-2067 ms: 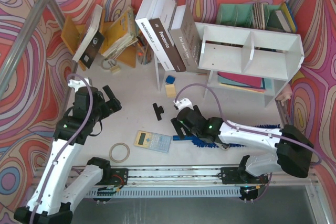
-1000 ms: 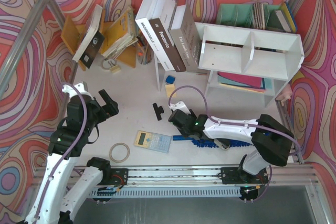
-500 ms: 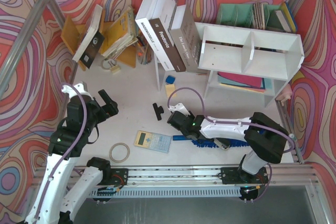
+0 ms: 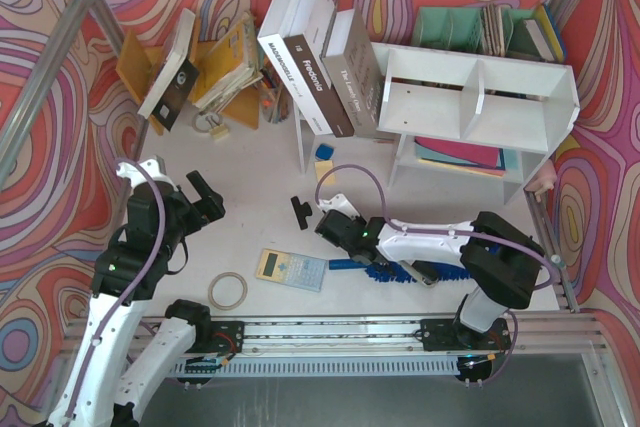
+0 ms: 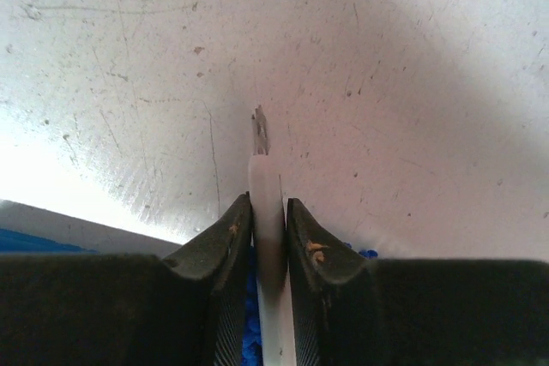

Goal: Dust the bookshelf with a duster

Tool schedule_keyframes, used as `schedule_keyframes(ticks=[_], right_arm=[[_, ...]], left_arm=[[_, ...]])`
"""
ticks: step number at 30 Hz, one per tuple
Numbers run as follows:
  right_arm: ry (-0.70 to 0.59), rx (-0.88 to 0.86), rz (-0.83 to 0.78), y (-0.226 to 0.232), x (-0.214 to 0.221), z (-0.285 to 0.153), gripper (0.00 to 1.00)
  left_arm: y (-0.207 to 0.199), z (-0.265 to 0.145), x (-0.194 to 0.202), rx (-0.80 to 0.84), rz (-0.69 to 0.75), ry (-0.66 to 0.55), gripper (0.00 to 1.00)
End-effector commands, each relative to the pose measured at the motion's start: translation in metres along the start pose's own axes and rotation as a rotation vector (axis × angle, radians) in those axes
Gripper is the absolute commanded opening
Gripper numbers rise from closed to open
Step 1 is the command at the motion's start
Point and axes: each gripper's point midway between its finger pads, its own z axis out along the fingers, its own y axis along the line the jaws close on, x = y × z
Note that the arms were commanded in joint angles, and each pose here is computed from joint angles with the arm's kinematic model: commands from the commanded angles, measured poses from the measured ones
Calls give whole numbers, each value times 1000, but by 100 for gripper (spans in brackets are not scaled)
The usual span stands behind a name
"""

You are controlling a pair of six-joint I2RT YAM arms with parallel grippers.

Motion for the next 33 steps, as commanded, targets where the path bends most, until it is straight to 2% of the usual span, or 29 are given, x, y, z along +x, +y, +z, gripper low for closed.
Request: schedule_keyframes(ticks=[1,10,22,33], right_arm=[[-33,23,1,-4,-17,-7,28],[-79,51,6,-12,-36,-15,25],[-203,37,3,-7,-89,-21,22],[-412,-111,-157,24,-133,-23,22]], left_arm=[[4,2,1,-14,6,-10,98],[4,4,1,-19,4,-6,98],[6,3,-1,-21,-7,-19,98],[12,-1,-5,-39,-24,-54,99]])
